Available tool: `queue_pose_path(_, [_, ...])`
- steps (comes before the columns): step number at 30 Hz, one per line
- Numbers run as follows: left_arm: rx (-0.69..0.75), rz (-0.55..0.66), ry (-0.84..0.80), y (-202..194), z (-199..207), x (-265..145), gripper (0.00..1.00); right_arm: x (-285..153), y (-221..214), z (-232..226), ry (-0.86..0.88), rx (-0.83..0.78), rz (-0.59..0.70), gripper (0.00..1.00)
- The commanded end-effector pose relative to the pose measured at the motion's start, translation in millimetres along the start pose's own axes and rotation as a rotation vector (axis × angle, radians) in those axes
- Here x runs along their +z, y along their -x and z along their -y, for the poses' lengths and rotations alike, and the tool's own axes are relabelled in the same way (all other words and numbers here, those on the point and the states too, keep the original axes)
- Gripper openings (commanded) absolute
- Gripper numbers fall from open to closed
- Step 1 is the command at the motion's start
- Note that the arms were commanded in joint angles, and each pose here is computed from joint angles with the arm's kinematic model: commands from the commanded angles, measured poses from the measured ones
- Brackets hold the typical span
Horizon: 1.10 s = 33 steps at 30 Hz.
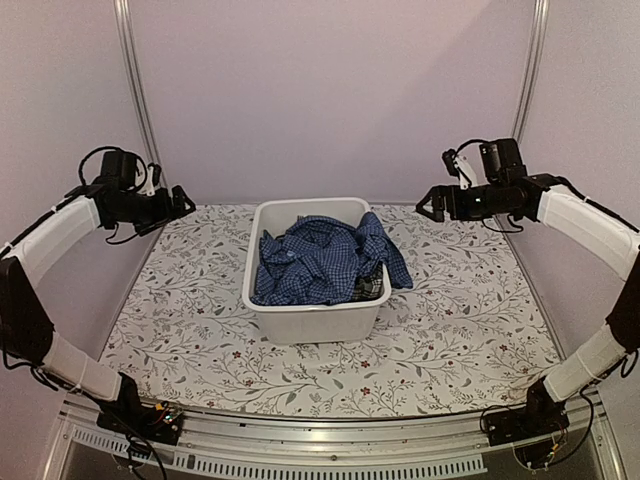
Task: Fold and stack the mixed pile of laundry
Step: Pick up the crumpled shirt from the bin.
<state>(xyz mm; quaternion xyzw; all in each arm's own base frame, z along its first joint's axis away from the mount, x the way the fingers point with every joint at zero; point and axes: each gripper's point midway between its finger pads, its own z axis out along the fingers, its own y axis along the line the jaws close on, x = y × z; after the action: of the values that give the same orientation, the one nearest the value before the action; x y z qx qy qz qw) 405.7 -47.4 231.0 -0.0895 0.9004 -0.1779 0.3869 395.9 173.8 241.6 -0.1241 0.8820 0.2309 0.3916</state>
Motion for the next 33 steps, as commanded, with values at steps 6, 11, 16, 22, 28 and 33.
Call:
queue_pose_path(6, [0.017, -0.062, -0.025, -36.6, 12.5, -6.9, 1.00, 39.6, 13.3, -152.5, 0.116, -0.323, -0.145, 0.99])
queue_pose_path(11, [0.006, -0.090, -0.029, -57.8, 12.2, -10.1, 1.00, 77.5, -12.8, -212.8, 0.157, -0.461, -0.261, 0.99])
queue_pose_path(16, [-0.007, -0.119, -0.036, -78.1, 12.2, -13.9, 1.00, 112.0, -55.8, -237.5, 0.178, -0.513, -0.386, 0.99])
queue_pose_path(22, [-0.034, -0.154, -0.046, -104.2, 9.8, -18.4, 1.00, 139.5, -100.7, -225.8, 0.105, -0.538, -0.501, 0.99])
queue_pose_path(28, [-0.027, -0.188, -0.031, -120.2, 5.7, -16.1, 1.00, 155.8, -104.1, -195.8, -0.071, -0.579, -0.504, 0.64])
queue_pose_path(33, [-0.019, -0.232, -0.022, -134.2, 3.8, -10.8, 1.00, 141.1, -64.5, -197.0, -0.138, -0.537, -0.381, 0.00])
